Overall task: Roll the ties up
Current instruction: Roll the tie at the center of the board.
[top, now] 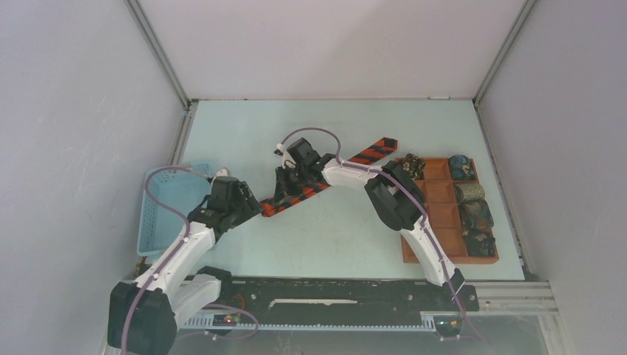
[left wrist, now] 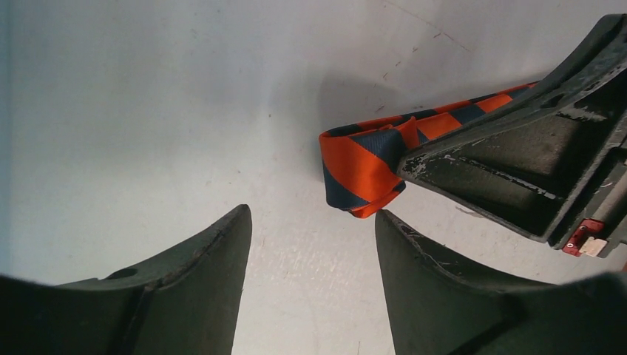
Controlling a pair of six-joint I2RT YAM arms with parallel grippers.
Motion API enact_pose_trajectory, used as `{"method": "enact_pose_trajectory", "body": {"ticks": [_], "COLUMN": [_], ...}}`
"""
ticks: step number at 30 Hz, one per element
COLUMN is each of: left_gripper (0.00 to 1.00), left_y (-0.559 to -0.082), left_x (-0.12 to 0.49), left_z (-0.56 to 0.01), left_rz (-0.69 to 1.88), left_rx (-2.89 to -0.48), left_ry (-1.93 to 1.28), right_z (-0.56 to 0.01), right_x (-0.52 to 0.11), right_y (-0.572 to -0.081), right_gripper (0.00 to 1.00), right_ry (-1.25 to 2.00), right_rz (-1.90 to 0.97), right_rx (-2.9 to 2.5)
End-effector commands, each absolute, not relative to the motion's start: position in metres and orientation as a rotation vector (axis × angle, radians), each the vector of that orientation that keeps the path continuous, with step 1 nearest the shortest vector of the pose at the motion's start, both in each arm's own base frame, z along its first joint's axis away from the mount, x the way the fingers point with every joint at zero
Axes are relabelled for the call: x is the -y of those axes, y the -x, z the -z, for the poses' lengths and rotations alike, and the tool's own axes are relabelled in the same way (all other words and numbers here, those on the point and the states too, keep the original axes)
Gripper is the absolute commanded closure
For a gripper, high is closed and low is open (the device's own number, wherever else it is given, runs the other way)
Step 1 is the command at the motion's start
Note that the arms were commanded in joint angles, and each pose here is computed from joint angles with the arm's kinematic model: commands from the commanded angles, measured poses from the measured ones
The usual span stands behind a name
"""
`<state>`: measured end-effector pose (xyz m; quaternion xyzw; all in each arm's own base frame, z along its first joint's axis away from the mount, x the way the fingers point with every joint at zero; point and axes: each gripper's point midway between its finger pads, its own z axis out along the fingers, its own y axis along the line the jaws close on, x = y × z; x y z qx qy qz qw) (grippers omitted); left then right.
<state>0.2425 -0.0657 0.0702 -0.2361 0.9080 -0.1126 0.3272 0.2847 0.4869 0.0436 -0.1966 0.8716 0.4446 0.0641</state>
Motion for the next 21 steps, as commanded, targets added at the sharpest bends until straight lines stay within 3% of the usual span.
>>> {"method": "enact_pose_trajectory", "body": {"ticks": [1, 21], "left_gripper": [0.32, 0.35], "left_y": [-0.256, -0.272], "left_x": [0.076, 0.101], "left_z": [-0.071, -0.046], "left_rz": [0.378, 0.547], "left_rx": [-2.347, -2.377], "left_ry": [0.61, 0.675], "right_z": [-0.039, -0.023], "right_x": [-0.485, -0.48], "right_y": [-0.288, -0.286], "right_gripper": [0.9, 0.9], "right_ry": [0.601, 0.588], "right_rz": [-1.359, -1.354], "right_rx": [-2.611, -2.637]}}
